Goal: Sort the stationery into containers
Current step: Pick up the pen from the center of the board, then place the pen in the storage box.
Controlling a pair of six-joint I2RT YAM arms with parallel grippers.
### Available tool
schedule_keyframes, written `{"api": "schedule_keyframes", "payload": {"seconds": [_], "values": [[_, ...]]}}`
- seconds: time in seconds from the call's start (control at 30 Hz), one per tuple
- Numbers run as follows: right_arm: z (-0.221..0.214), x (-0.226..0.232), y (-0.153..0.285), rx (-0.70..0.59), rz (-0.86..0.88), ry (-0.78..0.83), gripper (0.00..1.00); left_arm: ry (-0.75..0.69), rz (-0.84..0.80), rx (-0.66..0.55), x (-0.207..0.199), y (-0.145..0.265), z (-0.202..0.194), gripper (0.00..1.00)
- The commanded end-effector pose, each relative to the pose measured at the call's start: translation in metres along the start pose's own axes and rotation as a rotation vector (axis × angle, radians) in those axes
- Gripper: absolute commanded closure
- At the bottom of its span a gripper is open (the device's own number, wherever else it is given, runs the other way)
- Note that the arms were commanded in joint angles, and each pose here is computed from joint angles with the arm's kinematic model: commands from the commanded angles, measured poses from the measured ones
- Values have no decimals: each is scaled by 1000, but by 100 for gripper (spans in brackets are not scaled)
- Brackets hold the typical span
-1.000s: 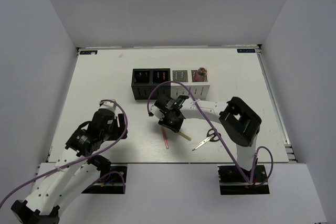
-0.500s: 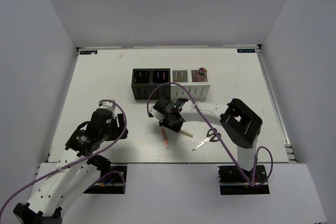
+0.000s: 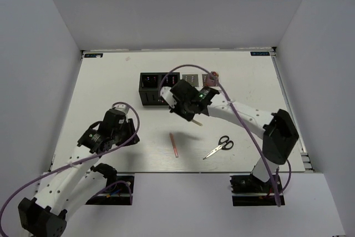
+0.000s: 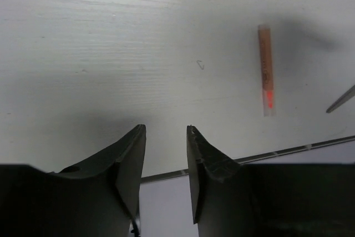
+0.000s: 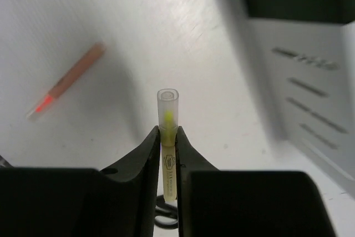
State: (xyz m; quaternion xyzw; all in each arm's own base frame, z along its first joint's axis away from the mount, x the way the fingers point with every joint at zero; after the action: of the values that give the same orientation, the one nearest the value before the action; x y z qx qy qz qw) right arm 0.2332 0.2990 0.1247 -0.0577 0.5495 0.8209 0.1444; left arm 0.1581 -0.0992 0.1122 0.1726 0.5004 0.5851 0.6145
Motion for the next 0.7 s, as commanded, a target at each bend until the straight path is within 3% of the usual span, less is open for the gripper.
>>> {"api": "schedule_keyframes", "payload": {"seconds": [0.0,0.4,0.67], "values": [[26,-38,39,-113,-123,0,100,46,-96,52,-25,-7,-1,55],[66,-167,107,-440,-586,-90,100,-31,-100,125,-63,-41,-4,57],[111,-184,104,-666,-442,-106,100,-71,-55,125,-69,-51,-8,55]]}}
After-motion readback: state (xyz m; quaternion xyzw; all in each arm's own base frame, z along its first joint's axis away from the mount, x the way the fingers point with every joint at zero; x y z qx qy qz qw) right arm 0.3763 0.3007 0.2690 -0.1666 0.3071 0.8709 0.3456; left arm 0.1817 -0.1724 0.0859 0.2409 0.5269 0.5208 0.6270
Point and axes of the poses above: each gripper's point midway between its finger pads, its own y axis back along the fingers, its own x axis along the line the jaws close on, z = x × y, the point moved 1 cm from there along y, back along the fingers, and after that the axes turned 13 degrees about y, right-handed, at the moved point
